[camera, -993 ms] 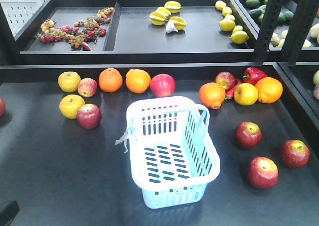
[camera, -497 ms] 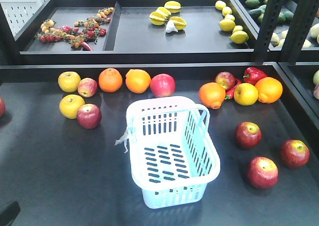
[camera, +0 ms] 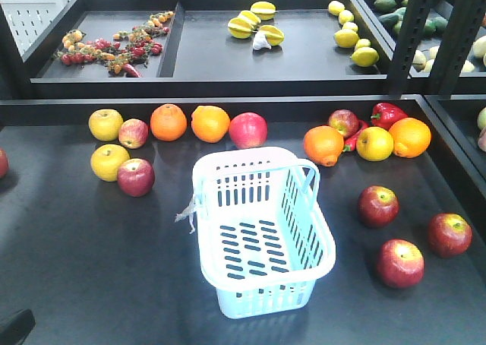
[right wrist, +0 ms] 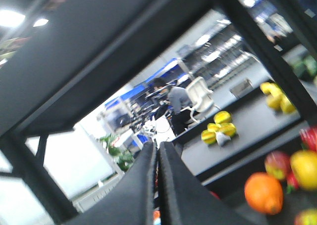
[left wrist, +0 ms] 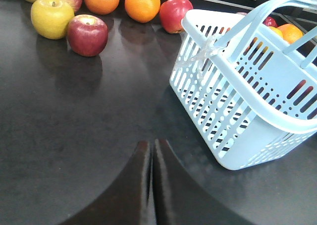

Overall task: Pick three apples into basket with both arms
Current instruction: 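Move the right gripper above the red apples beside the basket, then lower the right gripper and close it on a red apple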

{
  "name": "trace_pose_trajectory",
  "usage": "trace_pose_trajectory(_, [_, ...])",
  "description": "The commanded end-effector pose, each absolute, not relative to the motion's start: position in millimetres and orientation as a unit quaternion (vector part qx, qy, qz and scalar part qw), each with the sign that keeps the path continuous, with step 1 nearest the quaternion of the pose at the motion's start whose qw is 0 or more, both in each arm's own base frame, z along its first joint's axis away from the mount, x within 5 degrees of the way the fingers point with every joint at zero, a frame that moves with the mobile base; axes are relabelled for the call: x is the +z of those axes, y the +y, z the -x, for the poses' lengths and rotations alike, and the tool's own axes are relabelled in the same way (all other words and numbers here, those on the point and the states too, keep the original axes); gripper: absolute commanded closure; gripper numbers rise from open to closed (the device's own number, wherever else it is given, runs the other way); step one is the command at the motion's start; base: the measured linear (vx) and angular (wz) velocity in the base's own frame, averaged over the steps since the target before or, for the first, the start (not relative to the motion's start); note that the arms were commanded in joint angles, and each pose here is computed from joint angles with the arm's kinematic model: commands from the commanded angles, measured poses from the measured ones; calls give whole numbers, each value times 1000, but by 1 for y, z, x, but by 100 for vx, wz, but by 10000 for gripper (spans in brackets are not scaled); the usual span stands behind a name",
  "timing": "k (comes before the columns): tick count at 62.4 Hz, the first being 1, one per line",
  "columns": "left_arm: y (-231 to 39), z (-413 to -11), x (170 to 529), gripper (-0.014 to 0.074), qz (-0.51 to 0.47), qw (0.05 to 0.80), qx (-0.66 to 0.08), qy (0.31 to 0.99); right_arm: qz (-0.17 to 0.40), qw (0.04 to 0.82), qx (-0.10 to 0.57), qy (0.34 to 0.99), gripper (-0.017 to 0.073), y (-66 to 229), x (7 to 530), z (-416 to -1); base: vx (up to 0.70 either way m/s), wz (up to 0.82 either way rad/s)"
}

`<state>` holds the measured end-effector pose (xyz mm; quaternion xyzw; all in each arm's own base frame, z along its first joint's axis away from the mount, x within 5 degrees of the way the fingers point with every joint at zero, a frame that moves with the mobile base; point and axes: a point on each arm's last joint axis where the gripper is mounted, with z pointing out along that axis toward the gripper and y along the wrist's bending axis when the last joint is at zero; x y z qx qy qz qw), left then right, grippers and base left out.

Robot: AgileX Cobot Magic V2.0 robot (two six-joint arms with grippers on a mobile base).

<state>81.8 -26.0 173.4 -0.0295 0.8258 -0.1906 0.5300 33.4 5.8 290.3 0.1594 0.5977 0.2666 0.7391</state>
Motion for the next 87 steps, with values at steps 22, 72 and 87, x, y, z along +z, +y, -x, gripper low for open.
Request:
trace_pose_trajectory(22, [-26,-85,181,601,39,538,-194,820,-10,565,8,825,358,0,397,-83,0,0])
trace_pose_trajectory(72, [-25,-85,181,601,40,539,-192,819,14,313,10,950,-125,8,364,-227,0,0])
trace_pose_trajectory(87, [-25,-85,181,601,40,539,-192,819,16,202,11,979,-117,10,307,-283,0,0])
